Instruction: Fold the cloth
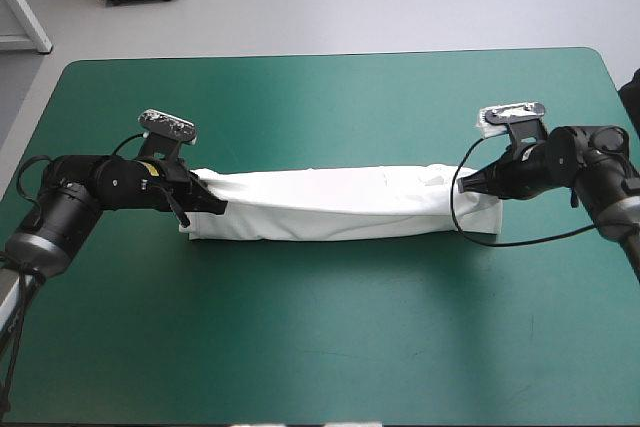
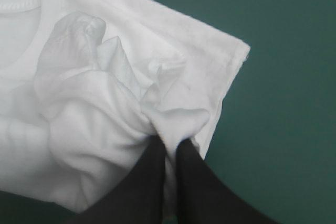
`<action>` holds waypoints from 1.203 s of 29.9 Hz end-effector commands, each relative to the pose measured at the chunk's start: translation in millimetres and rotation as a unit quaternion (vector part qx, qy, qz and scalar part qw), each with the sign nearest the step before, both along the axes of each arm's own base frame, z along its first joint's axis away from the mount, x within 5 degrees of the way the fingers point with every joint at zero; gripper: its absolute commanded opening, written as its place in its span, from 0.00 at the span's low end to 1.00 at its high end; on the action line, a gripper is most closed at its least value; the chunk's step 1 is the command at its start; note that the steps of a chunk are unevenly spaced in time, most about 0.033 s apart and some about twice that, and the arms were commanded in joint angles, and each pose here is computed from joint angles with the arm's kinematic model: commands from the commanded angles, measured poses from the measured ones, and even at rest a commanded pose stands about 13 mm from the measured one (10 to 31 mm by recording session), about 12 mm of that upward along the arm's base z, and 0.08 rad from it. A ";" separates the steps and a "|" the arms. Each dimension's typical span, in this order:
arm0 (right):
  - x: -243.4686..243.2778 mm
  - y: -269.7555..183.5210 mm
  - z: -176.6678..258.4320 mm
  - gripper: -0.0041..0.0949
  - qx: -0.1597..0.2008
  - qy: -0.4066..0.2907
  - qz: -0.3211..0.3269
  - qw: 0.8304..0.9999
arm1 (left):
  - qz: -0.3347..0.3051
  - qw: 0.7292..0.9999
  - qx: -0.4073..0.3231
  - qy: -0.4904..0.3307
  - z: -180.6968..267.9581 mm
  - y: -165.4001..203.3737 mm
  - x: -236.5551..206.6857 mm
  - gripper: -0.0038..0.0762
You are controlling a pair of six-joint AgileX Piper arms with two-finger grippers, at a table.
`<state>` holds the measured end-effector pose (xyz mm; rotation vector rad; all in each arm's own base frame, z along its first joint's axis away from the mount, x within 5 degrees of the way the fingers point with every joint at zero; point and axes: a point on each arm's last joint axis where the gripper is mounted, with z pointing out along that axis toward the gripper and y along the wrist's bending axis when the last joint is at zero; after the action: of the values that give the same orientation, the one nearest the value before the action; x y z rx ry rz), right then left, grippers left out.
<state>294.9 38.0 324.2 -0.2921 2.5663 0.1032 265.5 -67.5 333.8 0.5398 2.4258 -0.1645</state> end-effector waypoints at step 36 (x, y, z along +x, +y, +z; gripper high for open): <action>73.7 6.2 8.2 0.60 -0.020 0.001 0.038 0.999 | -0.007 0.997 0.038 0.064 -17.0 -10.4 59.2 0.51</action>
<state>383.2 47.6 280.3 -0.4334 2.7051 0.0879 335.0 -77.4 279.9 0.6166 2.6131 -0.0913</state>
